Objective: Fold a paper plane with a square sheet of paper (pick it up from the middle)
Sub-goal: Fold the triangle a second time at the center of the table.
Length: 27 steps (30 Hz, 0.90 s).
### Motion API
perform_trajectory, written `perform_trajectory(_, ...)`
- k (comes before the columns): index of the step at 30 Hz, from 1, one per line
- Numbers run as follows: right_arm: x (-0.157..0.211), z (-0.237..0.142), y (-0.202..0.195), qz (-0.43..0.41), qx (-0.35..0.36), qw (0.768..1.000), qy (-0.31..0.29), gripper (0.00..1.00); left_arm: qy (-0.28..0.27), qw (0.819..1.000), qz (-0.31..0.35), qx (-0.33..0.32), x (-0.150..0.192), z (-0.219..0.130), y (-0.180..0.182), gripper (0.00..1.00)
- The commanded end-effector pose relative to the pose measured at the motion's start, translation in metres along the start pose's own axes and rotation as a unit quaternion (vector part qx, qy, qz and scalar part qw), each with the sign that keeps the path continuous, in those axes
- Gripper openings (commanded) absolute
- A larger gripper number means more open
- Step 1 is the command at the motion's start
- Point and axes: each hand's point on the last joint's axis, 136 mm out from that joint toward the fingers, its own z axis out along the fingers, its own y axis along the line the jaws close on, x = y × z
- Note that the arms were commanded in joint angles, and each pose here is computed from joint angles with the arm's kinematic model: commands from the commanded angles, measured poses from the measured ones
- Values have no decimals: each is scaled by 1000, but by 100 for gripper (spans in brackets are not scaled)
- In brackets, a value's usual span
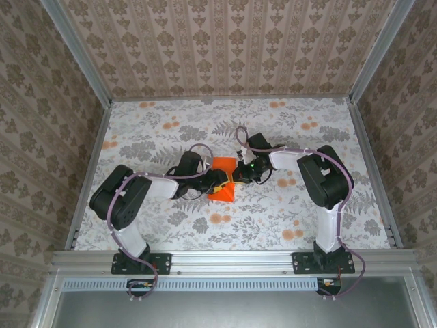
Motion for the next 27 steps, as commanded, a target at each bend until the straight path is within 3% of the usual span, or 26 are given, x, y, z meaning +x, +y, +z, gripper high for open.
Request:
perform_trajectory(1,-2,4,-1,-5,7,1000,5,2,8,1000,13,1,0,4,-2,40)
perform_trajectory(14,-1,6,-3,-3,7,1000,12,2,9,1000,9,-9,1,4,3,40)
perform_trajectory(22,1,7,-3,0,7,1000,15,2,-2,999,30,19,-6,0,-21,40)
perform_trajectory(27,1,8,-5,2,8,1000,15,2,11,1000,29,-2,-1,4,-14,40)
